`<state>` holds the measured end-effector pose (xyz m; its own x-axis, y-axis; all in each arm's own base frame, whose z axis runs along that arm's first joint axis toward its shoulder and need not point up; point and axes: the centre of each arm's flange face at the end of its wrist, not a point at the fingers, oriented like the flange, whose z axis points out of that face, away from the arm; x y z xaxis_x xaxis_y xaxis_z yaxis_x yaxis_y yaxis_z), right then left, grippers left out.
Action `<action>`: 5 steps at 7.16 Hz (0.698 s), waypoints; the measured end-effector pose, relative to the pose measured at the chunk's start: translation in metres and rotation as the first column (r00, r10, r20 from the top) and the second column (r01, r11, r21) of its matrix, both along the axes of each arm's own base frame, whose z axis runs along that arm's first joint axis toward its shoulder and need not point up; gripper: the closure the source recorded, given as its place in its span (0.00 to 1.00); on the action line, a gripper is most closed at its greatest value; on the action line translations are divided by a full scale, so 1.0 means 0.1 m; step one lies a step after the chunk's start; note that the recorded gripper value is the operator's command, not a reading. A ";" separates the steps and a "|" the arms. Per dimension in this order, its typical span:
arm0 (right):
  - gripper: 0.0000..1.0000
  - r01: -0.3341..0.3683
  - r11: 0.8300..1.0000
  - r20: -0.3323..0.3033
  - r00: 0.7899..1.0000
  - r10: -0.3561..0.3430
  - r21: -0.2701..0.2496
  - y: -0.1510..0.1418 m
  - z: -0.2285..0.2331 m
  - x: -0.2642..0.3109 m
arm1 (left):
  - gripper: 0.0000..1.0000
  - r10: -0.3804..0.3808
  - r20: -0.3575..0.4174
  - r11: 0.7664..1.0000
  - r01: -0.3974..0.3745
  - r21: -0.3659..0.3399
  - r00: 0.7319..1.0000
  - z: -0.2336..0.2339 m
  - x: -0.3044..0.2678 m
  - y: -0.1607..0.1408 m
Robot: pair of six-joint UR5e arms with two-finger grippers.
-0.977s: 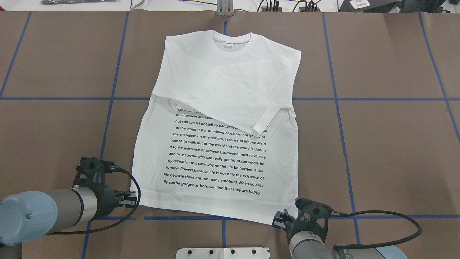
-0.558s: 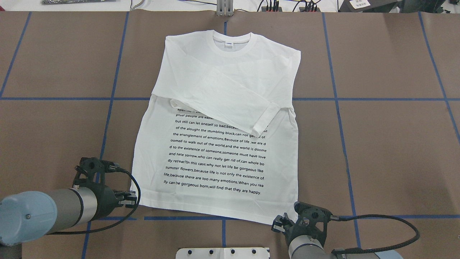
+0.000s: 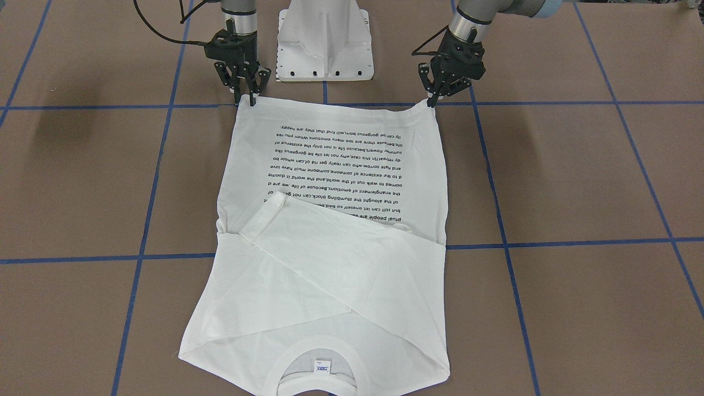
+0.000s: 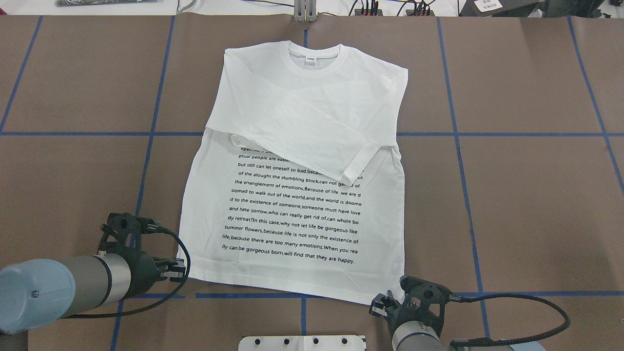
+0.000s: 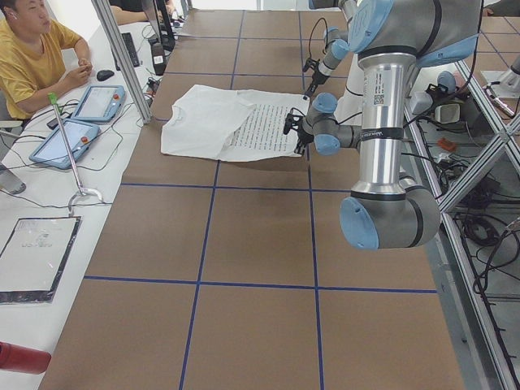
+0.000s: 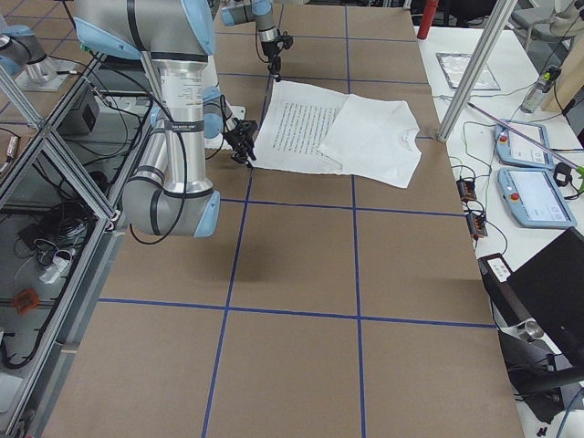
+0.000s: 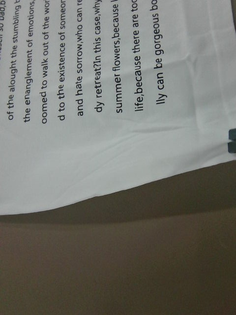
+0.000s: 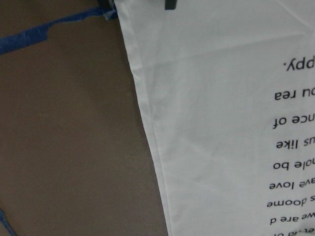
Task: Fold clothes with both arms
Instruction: 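Position both grippers at the hem corners nearest the robot and grasp them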
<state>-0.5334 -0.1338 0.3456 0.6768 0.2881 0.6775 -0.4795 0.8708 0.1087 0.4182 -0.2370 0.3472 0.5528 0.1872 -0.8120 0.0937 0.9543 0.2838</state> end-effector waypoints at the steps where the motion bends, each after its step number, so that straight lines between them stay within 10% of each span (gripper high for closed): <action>1: 1.00 -0.002 1.000 0.003 1.000 0.002 -0.003 0.01 -0.01 0.00 | 1.00 0.000 -0.001 1.000 0.000 0.000 1.000 0.00 -0.01 0.00; 5: 1.00 -0.033 0.999 0.059 0.998 0.034 -0.029 -0.23 -0.30 0.29 | 1.00 0.004 -0.026 1.000 -0.004 0.005 1.000 -0.13 -0.08 0.02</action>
<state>-0.5049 -0.1565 0.3152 0.6250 0.3294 0.7077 -0.5133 0.8564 0.0547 0.4104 -0.2353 0.3342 0.5306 0.1931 -0.8253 0.0975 0.9533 0.2857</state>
